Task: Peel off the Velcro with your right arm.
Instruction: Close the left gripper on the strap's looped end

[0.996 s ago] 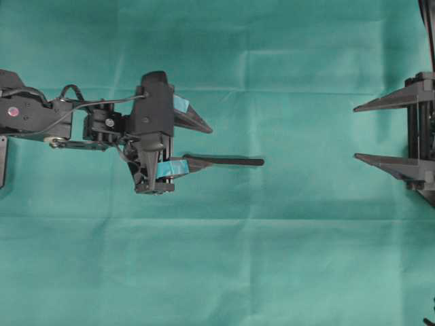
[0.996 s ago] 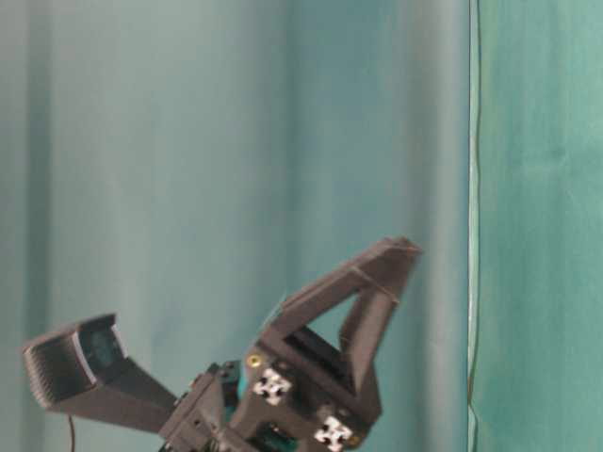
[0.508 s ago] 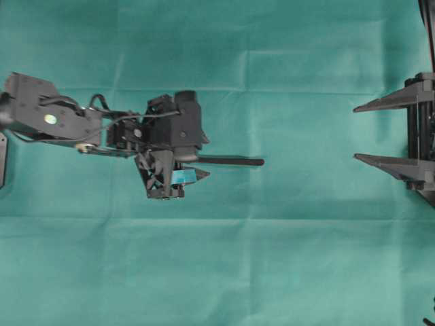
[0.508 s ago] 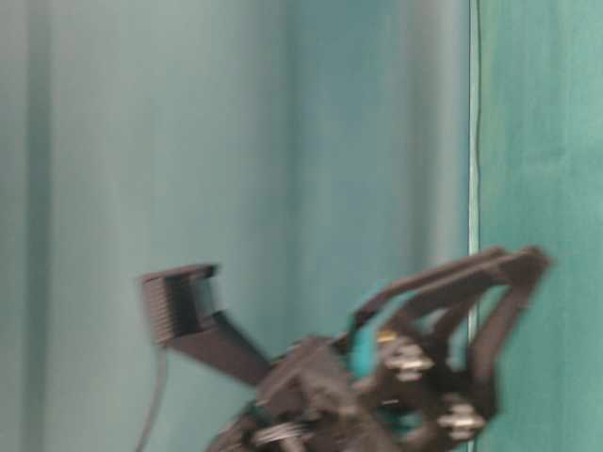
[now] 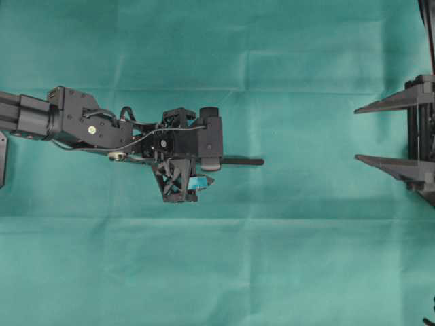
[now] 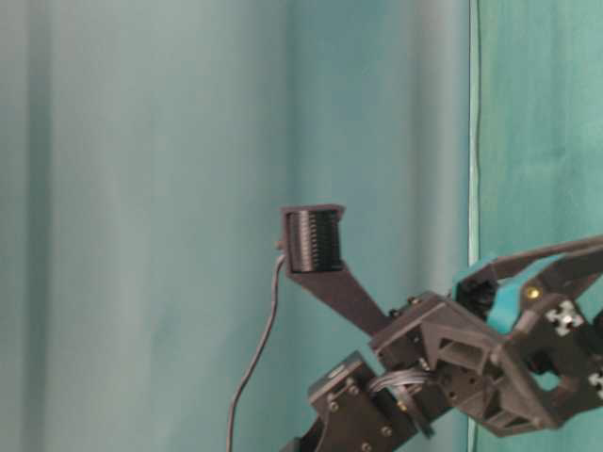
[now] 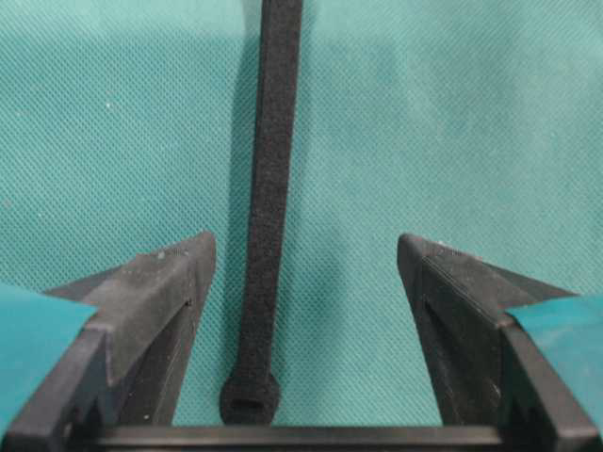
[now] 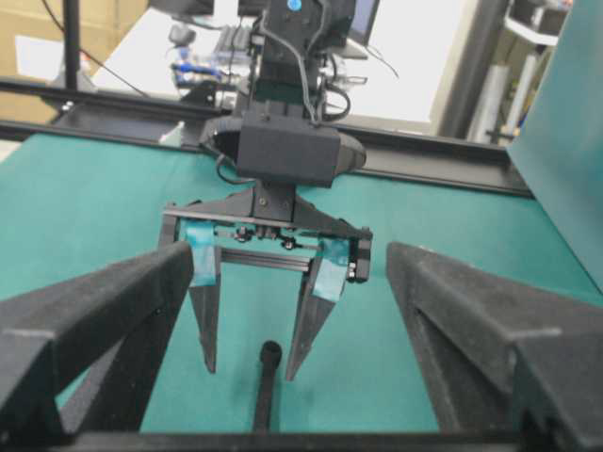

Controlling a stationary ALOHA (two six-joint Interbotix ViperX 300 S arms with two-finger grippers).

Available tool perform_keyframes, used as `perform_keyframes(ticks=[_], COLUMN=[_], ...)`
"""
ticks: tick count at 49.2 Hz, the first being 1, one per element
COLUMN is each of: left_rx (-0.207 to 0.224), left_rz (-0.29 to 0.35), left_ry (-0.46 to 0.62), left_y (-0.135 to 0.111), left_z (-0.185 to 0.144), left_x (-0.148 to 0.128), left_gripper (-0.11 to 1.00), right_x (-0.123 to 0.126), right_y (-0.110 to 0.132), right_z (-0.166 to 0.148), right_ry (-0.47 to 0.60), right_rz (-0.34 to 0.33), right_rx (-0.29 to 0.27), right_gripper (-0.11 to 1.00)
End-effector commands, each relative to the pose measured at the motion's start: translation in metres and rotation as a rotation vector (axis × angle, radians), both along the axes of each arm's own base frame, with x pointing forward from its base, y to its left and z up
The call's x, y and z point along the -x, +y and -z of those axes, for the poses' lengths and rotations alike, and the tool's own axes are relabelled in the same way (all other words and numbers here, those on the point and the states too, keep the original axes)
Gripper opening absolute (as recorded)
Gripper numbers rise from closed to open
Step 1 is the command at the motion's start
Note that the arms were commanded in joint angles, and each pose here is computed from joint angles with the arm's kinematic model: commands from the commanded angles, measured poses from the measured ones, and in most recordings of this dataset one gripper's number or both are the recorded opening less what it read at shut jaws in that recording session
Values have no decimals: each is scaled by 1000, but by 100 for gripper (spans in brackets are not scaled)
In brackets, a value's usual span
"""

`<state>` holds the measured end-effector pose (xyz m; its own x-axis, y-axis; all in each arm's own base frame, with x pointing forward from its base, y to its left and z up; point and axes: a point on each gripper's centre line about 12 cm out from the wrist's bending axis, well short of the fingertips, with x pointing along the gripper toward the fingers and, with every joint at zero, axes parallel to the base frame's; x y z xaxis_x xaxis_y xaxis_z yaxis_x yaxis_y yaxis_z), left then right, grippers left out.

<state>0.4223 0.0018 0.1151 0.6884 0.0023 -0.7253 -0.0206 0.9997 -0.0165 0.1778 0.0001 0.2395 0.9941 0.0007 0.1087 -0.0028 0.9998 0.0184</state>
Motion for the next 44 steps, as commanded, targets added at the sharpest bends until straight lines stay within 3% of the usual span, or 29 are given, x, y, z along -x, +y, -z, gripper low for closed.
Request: perform_keyframes(ticks=[1,23,30,33,41,44], left_rx=[1,2,5,5,4,4], left_rz=[-4,-8,-15,-16,-15,-15], left_ry=[-32,6,9,18,63,72], left_y=[1,3,5,5,6,6], left_z=[-10,0,-1,-1,1,1], left_x=[-6,-3,-2,-2,2,2], left_gripper=[76,76,71,60,17,9], right_x=[-1,-1,-1,-1,-1,-1], right_y=[0,0,0,0,0,0], right_z=[-5,-5,-5,-5,-5,-5], right_ry=[-21,-23,-23,-21,-23,-23], right_rz=[1,1,1,1,1,1], right_rx=[0,0,0,0,0,0], right_gripper=[69,69,69,69,69,69])
